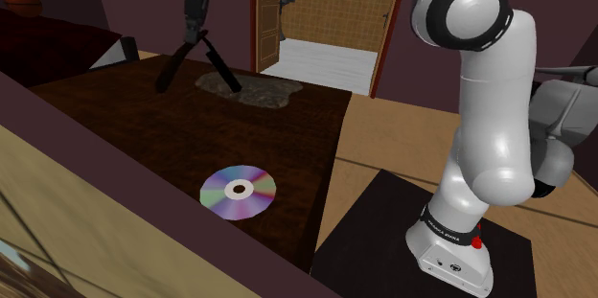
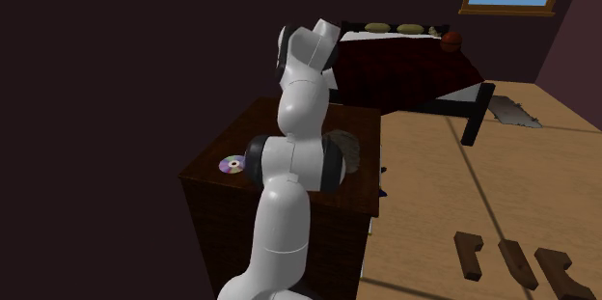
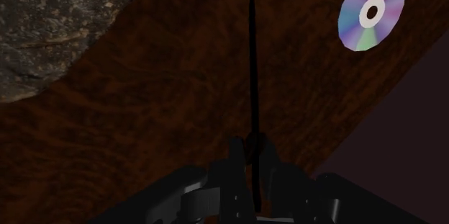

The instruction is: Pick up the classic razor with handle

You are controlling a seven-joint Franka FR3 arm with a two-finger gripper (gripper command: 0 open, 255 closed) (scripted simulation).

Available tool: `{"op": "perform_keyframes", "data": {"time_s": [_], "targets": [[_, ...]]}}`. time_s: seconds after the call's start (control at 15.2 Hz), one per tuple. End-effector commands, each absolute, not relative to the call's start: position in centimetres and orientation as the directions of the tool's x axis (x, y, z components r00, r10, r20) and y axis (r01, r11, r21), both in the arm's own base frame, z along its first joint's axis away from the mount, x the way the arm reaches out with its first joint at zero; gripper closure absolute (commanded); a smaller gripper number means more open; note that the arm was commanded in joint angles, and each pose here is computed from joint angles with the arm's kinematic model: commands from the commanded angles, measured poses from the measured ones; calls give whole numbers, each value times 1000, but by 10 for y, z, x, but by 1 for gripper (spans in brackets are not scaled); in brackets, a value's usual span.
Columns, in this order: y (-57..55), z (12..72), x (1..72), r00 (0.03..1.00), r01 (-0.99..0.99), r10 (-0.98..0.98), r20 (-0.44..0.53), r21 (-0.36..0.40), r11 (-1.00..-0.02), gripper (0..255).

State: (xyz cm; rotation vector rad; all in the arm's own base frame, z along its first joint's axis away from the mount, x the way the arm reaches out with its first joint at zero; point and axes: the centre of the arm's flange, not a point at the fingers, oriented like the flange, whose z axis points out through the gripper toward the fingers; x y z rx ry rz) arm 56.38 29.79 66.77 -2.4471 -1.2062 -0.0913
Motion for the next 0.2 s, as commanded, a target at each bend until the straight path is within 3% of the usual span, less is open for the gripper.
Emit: {"op": "perform_keyframes", "data": {"time_s": [0.0, 0.13], "targets": [[299, 679, 563, 624, 772, 746, 234, -331, -542, 255], [299, 680, 563, 624, 772, 746, 234, -331, -542, 255]]}}
